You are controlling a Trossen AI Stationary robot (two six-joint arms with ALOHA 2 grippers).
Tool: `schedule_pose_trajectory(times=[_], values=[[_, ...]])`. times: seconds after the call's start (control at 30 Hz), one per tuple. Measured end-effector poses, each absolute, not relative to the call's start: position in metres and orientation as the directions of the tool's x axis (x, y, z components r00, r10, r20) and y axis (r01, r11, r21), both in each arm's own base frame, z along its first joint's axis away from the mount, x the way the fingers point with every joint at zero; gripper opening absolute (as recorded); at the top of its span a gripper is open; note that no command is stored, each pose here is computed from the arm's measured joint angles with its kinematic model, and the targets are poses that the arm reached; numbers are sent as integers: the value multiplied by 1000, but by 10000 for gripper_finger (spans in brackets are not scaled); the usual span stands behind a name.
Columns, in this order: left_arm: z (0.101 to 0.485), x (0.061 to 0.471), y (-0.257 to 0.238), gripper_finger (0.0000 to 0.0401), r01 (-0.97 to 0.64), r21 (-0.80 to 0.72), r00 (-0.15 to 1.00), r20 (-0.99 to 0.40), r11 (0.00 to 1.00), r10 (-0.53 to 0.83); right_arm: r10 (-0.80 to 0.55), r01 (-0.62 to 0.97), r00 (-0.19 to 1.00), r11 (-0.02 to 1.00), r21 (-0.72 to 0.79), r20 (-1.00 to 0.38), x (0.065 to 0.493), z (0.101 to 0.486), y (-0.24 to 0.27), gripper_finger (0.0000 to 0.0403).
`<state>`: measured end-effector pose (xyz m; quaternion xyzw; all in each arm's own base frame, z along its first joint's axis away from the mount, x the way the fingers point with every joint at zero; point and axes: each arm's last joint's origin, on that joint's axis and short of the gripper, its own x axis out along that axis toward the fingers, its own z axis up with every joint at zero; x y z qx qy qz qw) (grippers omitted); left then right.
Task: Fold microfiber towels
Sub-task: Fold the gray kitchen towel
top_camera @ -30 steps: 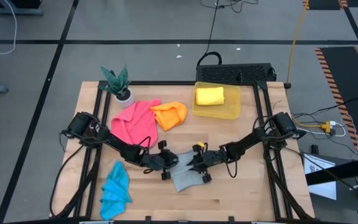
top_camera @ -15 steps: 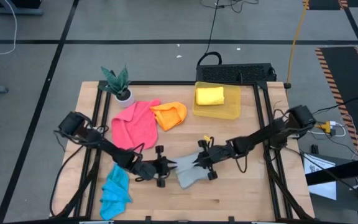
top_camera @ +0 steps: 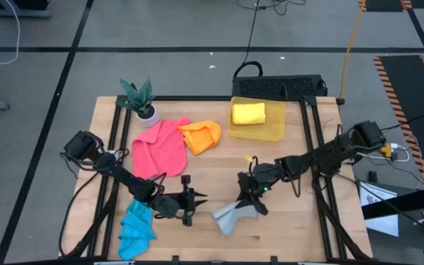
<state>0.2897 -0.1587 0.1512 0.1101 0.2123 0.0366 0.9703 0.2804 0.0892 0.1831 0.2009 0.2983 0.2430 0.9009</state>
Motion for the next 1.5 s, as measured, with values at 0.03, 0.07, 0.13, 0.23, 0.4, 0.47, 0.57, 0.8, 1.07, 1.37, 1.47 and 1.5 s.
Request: schedule_pose_trajectory(times=[0.03,0.07,0.13,0.23,0.4,0.47,0.57,0.8,1.07,1.37,1.47,1.5], values=[[150,290,-159,76,-24,232,905,-408,972,119,552,-290,701,799,526,-451,282,180,85,22],[150,290,-158,76,-24,231,905,-408,973,119,544,-260,700,798,544,-463,283,177,80,22],[150,290,-158,76,-27,230,905,-408,973,121,514,-179,691,803,568,-508,284,166,69,22],[149,290,-157,76,-33,222,901,-416,975,125,481,-84,673,805,588,-562,285,149,50,24],[149,289,-157,76,-33,221,900,-418,975,125,446,15,664,794,607,-600,284,128,18,24],[149,289,-157,76,-31,217,898,-423,976,122,423,33,667,806,591,-614,284,123,7,27],[148,289,-157,76,-29,215,895,-430,976,121,399,41,675,819,572,-620,284,119,-3,37],[148,289,-157,76,-33,205,892,-434,978,122,430,-33,683,826,562,-591,283,126,-7,91],[147,289,-157,76,-33,200,892,-436,979,120,457,-177,694,858,483,-556,281,139,-5,184],[148,289,-157,76,-34,199,892,-435,979,119,348,-276,712,937,212,-610,282,138,20,243],[148,289,-157,76,-33,198,893,-435,980,118,322,-290,720,944,156,-615,281,139,27,242],[148,289,-157,76,-33,198,893,-435,980,118,310,-293,721,947,133,-620,280,140,30,241]])
